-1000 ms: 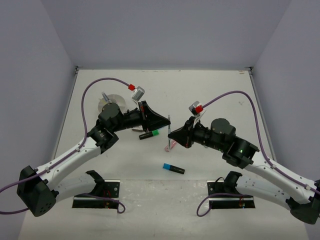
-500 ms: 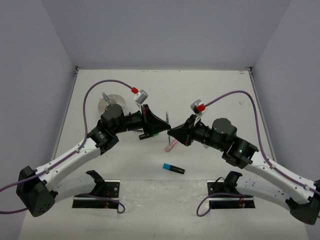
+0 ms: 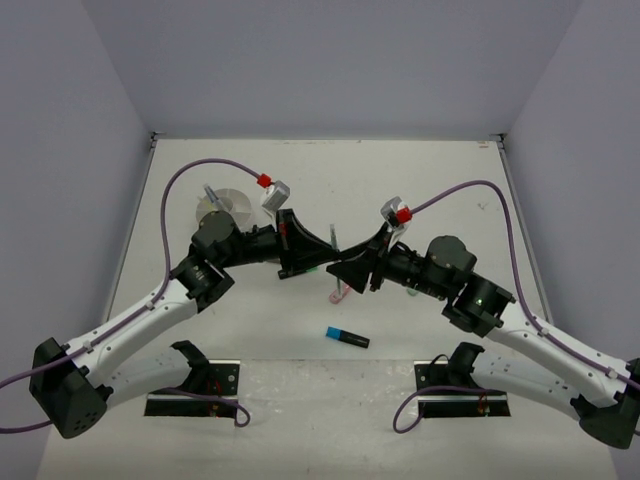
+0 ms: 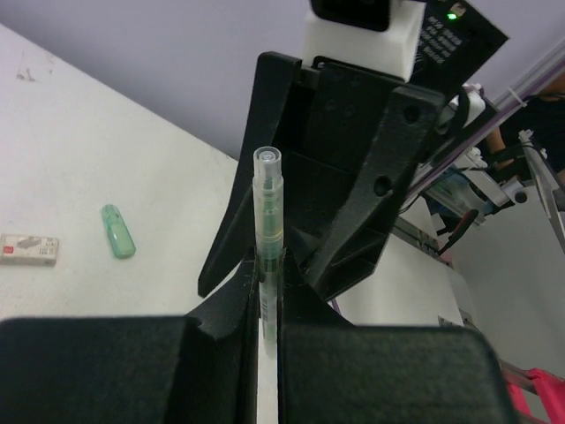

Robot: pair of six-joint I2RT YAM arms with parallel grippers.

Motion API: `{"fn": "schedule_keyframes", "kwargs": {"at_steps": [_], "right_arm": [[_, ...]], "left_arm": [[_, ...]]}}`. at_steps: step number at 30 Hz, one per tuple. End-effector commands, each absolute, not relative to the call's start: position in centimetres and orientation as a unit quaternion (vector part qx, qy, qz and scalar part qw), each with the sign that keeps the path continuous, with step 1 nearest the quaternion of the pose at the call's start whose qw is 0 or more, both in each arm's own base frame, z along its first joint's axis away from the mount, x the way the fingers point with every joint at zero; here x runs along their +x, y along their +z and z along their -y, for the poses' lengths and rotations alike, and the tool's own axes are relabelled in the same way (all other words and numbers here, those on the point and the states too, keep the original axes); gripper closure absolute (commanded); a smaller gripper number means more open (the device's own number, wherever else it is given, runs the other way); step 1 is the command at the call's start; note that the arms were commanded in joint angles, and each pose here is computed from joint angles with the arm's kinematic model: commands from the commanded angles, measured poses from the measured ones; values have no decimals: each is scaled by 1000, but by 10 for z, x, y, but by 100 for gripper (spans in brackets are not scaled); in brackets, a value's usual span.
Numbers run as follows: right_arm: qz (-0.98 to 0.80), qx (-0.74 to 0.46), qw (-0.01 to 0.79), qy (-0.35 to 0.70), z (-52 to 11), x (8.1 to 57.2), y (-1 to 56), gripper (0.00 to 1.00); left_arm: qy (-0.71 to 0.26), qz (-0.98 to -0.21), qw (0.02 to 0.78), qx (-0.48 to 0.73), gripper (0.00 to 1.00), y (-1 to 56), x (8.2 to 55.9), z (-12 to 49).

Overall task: Sort the stationery into containers
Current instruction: Close the pen cap on the pen.

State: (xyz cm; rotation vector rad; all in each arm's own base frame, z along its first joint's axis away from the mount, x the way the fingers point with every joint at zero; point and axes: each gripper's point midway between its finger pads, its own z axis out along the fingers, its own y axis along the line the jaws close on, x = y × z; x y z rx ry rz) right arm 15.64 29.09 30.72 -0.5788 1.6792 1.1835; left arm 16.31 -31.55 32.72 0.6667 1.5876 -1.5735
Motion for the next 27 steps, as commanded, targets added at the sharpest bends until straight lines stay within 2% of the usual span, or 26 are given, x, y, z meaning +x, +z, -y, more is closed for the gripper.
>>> {"fn": "schedule_keyframes", "kwargs": {"at_steps": [1,3,5,7,8,13,16,23,27], "right_arm": [[-659,-252,490,511,-301,153,324,66],[-656,-255,493,512,-301,152,327,77],[-654,-256,494,513,-301,152,329,81],[-648,-263,494,517,-301,149,332,98],[-647,-264,494,517,-301,149,332,100],[-639,-279,493,521,-299,142,330,100],[-633,-290,486,528,-298,135,328,100],[-626,-321,476,528,-298,126,323,100],[-626,-328,470,528,-300,124,321,100]], "left_arm": [[-640,-562,428,301,100,356,147,310],[-642,-560,428,301,100,358,145,310],[-644,-559,428,299,100,360,145,309],[-644,-558,430,298,100,361,144,308],[-643,-560,431,296,96,361,145,308],[-605,-562,485,289,54,375,153,297],[-592,-555,505,296,40,386,153,291],[-572,-563,519,293,39,400,162,291],[-575,-557,523,293,44,409,164,293]]}}
